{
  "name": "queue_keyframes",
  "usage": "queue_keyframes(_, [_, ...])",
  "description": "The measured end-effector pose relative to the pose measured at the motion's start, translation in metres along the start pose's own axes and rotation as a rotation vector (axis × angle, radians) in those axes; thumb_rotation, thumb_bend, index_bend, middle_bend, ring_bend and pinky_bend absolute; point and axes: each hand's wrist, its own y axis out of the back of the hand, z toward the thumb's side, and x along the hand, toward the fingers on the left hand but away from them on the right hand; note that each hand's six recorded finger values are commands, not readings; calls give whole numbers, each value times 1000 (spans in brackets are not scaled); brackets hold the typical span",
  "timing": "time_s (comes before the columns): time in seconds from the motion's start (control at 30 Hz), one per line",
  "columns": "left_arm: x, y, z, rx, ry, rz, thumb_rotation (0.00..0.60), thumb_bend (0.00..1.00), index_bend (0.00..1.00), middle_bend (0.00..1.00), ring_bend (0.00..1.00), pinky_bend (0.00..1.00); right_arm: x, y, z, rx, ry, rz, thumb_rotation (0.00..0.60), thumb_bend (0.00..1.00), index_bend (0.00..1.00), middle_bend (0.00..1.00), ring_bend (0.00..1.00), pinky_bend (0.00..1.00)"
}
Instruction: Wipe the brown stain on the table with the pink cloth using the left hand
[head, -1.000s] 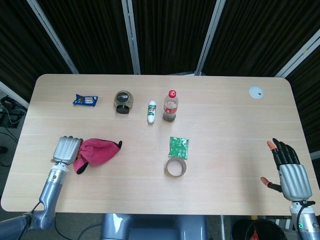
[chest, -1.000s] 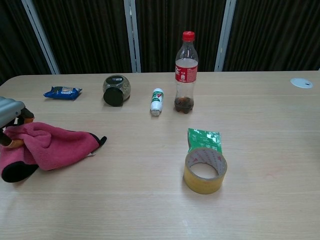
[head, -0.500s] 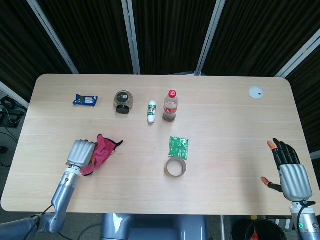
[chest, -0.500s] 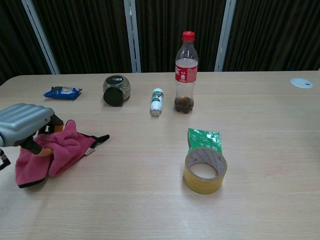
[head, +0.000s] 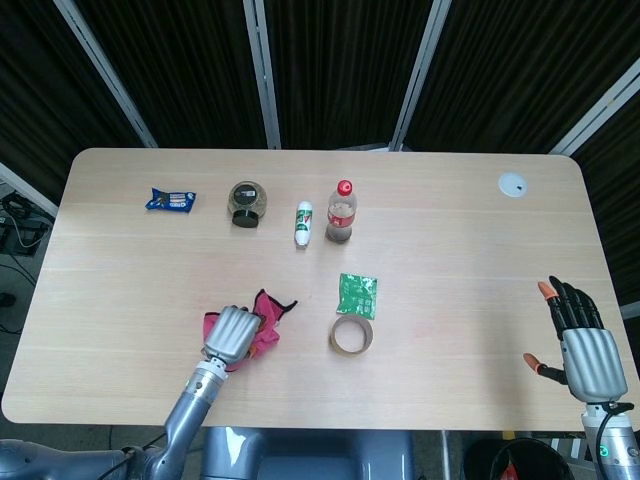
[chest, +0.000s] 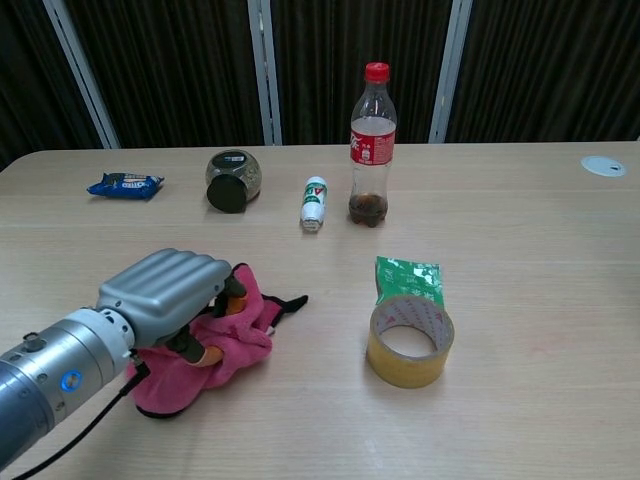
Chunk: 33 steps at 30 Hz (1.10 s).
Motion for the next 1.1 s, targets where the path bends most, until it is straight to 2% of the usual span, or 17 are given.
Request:
queue_keyframes(0.2, [2,2,25,-4,-33,10,600,638,842,590,510,563,0,0,0,1,1,0,600,0,13,0,0,80])
queue_keyframes(0.37, [6,-1,19,28,1,3,600,638,842,590,510,563,0,0,0,-1,-1,-1,600,0,13,0,0,80])
queue_keyframes(0.57, [11,-2,-16,66,83,-5,600,638,841,590,510,562,0,0,0,-3,-1,1,600,0,13,0,0,80])
queue_keyframes(1.0, [4,17,-126,101,281,18,600,637,830,587,510,562,0,0,1,-4,-2,2,600,0,13,0,0,80])
queue_keyframes(1.1, [-2,23,-154,85,339,24,600,637,830,586,510,562,0,0,1,-8,-5,3,600,0,13,0,0,80])
